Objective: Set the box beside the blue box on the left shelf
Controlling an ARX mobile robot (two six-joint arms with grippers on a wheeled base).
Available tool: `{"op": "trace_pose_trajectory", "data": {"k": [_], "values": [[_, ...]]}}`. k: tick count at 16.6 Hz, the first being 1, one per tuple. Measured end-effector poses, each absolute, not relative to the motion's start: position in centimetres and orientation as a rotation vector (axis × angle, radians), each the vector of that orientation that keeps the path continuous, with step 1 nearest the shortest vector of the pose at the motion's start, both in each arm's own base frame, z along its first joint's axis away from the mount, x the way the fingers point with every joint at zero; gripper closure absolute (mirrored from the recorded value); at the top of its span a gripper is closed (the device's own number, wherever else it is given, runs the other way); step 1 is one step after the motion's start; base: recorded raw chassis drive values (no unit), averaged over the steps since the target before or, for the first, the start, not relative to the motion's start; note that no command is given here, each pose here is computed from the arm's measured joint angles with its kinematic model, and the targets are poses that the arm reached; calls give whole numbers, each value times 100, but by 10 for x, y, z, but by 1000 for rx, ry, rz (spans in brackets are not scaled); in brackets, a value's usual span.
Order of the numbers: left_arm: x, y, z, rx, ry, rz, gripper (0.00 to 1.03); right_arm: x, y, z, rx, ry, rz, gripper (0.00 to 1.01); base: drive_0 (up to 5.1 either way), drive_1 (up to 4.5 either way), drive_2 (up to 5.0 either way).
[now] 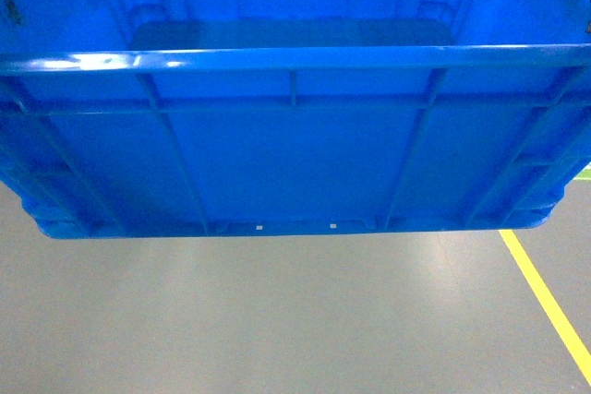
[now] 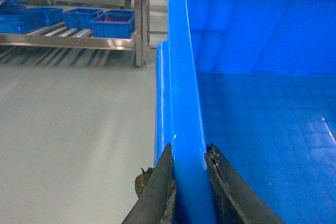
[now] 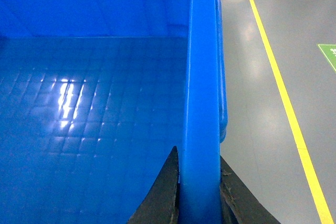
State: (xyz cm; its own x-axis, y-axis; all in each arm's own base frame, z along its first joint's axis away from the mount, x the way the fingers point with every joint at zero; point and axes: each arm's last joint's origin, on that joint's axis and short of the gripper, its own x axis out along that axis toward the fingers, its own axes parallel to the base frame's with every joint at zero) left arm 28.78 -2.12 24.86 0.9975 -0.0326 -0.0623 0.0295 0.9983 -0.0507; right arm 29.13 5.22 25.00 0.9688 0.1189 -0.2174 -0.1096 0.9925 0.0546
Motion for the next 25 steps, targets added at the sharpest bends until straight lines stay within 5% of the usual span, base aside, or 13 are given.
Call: {"op": "trace_pose_trajectory", "data": {"k": [25], "values": [[288,-21,249,-51,58,-31,93,291,52,250,42,220,117,92,-152,-152,-152]]}}
